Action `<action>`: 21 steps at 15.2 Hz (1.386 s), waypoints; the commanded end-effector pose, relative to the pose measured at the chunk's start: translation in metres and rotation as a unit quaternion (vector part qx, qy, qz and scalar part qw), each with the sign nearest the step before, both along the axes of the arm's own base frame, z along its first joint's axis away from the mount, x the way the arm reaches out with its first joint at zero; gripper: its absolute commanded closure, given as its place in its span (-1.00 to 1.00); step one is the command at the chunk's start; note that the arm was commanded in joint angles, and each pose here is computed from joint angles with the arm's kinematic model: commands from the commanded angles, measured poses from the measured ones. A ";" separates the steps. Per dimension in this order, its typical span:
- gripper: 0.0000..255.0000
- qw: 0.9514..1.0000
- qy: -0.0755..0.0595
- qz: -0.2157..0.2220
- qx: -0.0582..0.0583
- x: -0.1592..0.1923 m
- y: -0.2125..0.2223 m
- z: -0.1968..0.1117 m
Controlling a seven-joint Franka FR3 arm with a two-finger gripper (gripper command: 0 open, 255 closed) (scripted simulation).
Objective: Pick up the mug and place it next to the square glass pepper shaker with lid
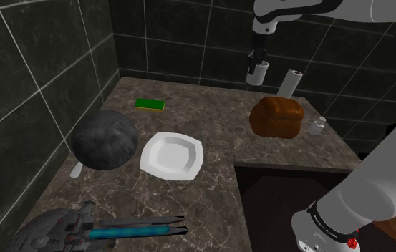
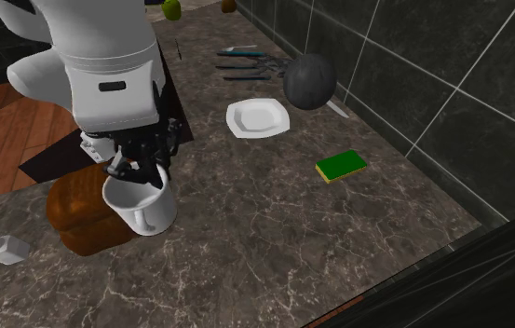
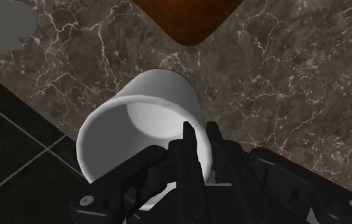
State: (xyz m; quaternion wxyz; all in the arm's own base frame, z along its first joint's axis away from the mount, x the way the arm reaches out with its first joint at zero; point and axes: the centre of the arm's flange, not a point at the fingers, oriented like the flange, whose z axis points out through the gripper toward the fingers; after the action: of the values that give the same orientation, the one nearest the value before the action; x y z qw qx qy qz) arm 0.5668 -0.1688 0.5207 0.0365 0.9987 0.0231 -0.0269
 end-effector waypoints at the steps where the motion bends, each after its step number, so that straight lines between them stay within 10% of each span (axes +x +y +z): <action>1: 1.00 1.000 0.000 0.001 0.000 -0.015 -0.024 0.002; 21: 1.00 1.000 0.000 0.001 0.000 -0.157 -0.246 0.003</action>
State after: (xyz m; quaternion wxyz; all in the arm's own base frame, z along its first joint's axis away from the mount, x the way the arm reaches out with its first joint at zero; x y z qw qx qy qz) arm 0.4160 -0.4037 0.5218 0.0361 0.9987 0.0229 -0.0267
